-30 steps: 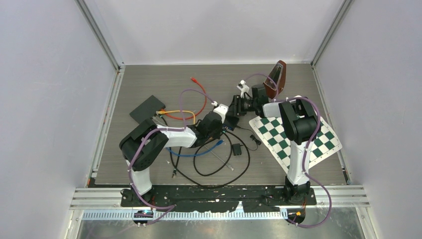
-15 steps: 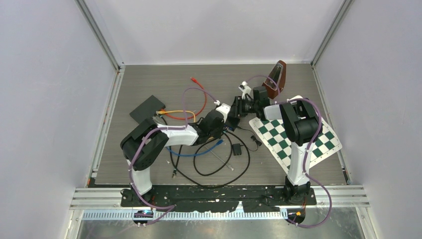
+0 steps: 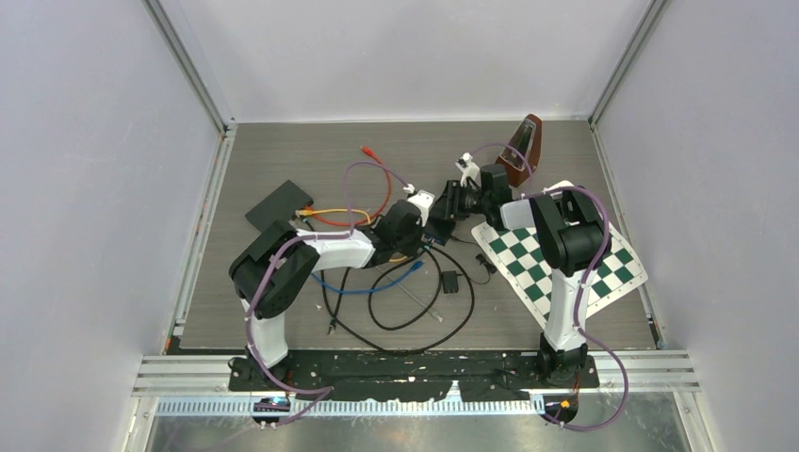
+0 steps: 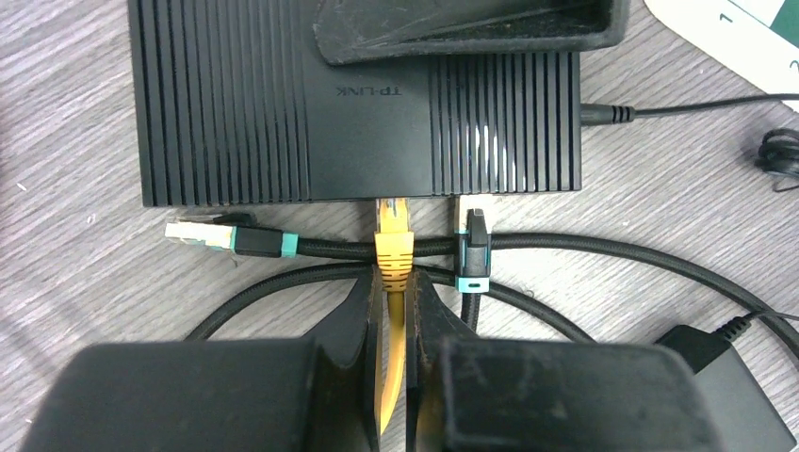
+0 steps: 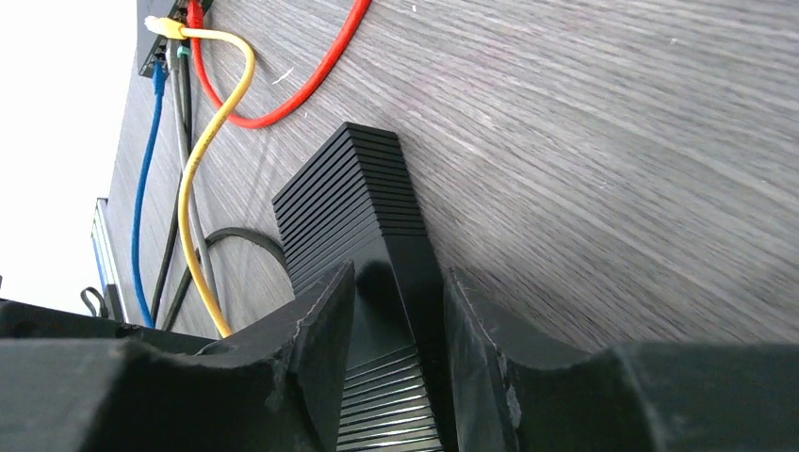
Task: Insert the plug into the switch port
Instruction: Insert the connector into the switch port.
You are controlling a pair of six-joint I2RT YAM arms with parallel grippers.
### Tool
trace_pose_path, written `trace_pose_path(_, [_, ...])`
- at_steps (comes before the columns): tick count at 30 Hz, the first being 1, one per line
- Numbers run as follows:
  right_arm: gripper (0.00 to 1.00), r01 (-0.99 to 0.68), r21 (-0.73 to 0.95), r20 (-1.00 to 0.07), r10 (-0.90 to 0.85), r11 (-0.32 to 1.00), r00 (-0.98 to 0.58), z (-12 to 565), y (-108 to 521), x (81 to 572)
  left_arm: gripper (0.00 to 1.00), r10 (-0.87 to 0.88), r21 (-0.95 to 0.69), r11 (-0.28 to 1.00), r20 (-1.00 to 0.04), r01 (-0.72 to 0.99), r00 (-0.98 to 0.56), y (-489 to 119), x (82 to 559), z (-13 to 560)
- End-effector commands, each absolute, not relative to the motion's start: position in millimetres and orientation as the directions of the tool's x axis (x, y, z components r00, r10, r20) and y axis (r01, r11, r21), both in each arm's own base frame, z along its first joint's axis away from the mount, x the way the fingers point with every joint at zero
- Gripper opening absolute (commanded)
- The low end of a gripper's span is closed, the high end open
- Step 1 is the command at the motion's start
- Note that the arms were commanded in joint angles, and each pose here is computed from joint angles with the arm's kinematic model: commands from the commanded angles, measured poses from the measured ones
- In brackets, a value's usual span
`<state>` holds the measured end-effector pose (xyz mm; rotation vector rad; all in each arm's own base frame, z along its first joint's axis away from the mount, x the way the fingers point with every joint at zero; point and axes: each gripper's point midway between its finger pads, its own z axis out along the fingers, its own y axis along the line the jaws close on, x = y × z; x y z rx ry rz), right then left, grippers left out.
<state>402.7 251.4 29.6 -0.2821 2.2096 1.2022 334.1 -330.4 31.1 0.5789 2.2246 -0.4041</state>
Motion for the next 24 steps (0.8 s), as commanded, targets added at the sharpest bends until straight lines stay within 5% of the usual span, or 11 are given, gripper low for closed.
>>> trace_pose_path(1, [0.49, -0.171, 0.892, -0.163, -0.055, 0.417, -0.985, 35.7, 273.2, 303.8, 0.06, -0.144, -0.216, 0.801, -0.975, 0.559, -0.170, -367.4, 411.6, 206.4])
trace_pose_path(8, [0.56, -0.176, 0.804, -0.268, 0.083, 0.567, -0.960, 59.9, 232.2, 392.2, 0.34, -0.051, -0.184, 0.827, -0.966, 0.532, -0.254, -342.3, 398.8, 168.0])
trace_pose_path(13, [0.57, -0.212, 0.730, -0.343, 0.080, 0.650, -0.936, 73.1, 212.5, 428.8, 0.42, -0.018, -0.194, 0.819, -0.950, 0.540, -0.313, -327.6, 378.4, 157.0])
trace_pose_path(24, [0.62, -0.399, 0.612, -0.455, -0.108, 0.683, -0.884, 87.4, 209.1, 414.2, 0.47, 0.267, -0.093, 0.728, -0.874, 0.679, -0.406, -305.6, 322.3, 121.9])
